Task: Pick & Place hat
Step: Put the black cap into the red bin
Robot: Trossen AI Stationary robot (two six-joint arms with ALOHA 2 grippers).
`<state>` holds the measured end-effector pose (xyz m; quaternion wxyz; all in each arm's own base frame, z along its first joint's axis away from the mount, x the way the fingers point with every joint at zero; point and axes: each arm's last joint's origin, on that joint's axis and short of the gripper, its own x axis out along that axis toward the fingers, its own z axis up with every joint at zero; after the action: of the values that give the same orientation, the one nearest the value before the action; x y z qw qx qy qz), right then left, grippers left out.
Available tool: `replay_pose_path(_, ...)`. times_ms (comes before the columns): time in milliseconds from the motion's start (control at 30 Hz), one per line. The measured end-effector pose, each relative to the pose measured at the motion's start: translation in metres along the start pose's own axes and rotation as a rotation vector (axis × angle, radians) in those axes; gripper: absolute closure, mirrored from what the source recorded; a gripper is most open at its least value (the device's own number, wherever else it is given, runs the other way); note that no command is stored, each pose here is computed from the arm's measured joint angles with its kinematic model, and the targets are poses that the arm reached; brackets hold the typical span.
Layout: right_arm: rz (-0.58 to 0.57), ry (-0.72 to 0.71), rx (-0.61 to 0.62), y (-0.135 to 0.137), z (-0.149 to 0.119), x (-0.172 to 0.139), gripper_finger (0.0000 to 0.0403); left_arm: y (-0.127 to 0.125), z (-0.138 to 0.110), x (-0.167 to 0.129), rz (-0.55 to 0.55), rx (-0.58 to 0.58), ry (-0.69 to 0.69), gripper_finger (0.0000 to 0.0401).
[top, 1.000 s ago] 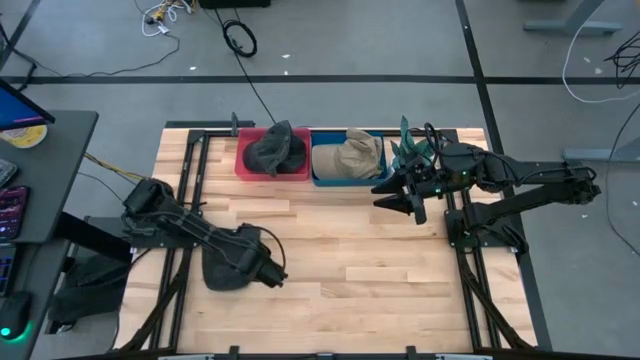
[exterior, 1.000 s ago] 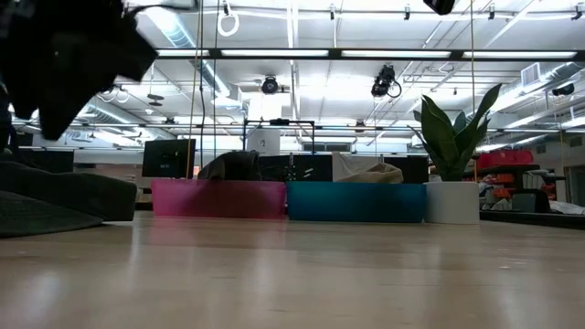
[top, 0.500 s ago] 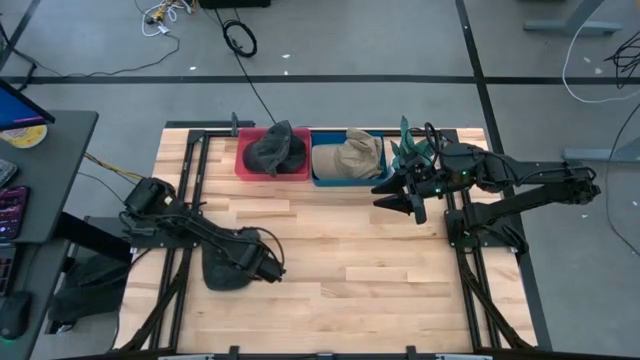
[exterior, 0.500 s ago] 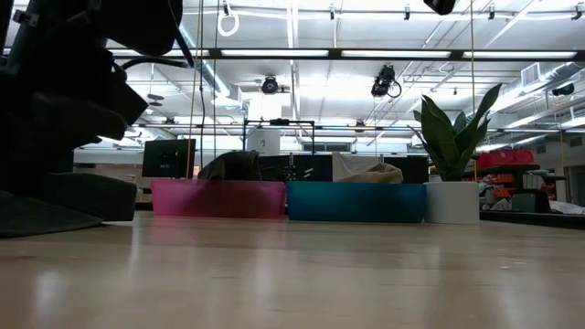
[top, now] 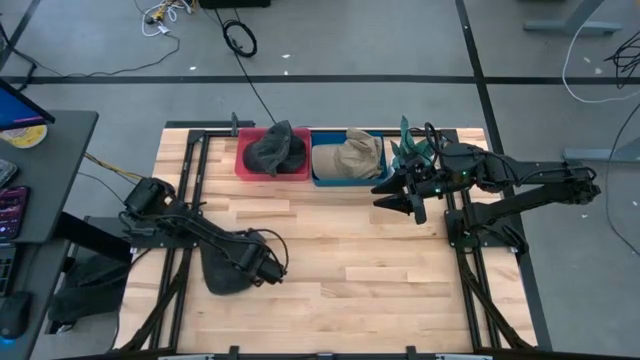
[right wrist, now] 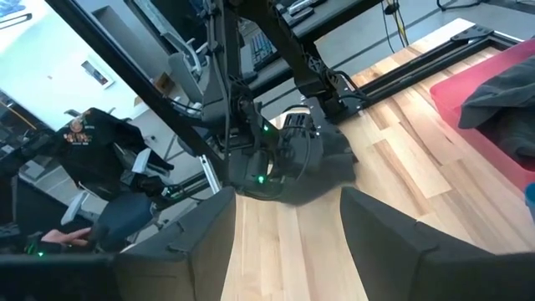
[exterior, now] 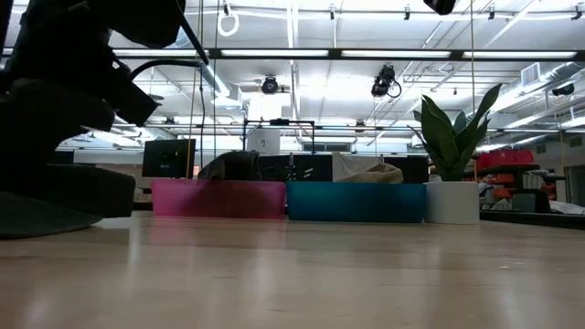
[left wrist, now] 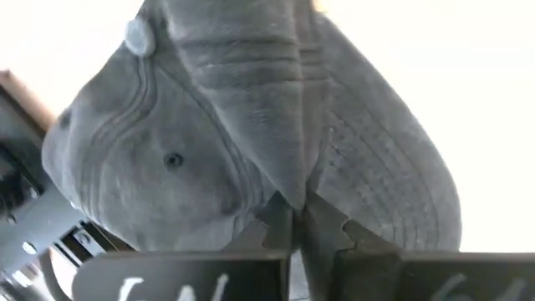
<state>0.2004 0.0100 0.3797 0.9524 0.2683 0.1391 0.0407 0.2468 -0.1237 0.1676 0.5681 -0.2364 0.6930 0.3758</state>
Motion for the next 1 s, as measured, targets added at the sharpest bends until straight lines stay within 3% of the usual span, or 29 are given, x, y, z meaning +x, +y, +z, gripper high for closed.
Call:
replay_pose_path(133, 0.000, 0.000, 0.000, 0.000, 0.000, 0.000, 0.0184, -0.002, 0.001, -0.011, -0.008, 0.092, -0.018, 0.0395)
replay_pose_path(267, -0.001, 0.000, -0.009, 0.000, 0.000, 0.000, 0.0184, 0.002, -0.001, -0.043, 0.081, 0.166, -0.100, 0.0397)
replay_pose_path(367, -0.001, -0.001, -0.022, 0.000, 0.000, 0.000, 0.0184, 0.008, -0.002, -0.076, 0.150, 0.213, -0.205, 0.0398)
replay_pose_path(600, -0.014, -0.009, -0.040, -0.002, 0.001, 0.000, 0.0184, 0.009, 0.001, -0.134, 0.093, 0.372, -0.582, 0.0399)
replay_pose_path(733, -0.021, -0.014, -0.042, -0.003, 0.002, 0.000, 0.0184, 0.013, 0.003, -0.159, 0.110, 0.477, -0.709, 0.0400)
replay_pose_path(1000, -0.023, -0.016, -0.049, -0.003, 0.002, -0.001, 0.0184, 0.029, 0.029, -0.198, 0.270, 0.630, -0.899, 0.0400)
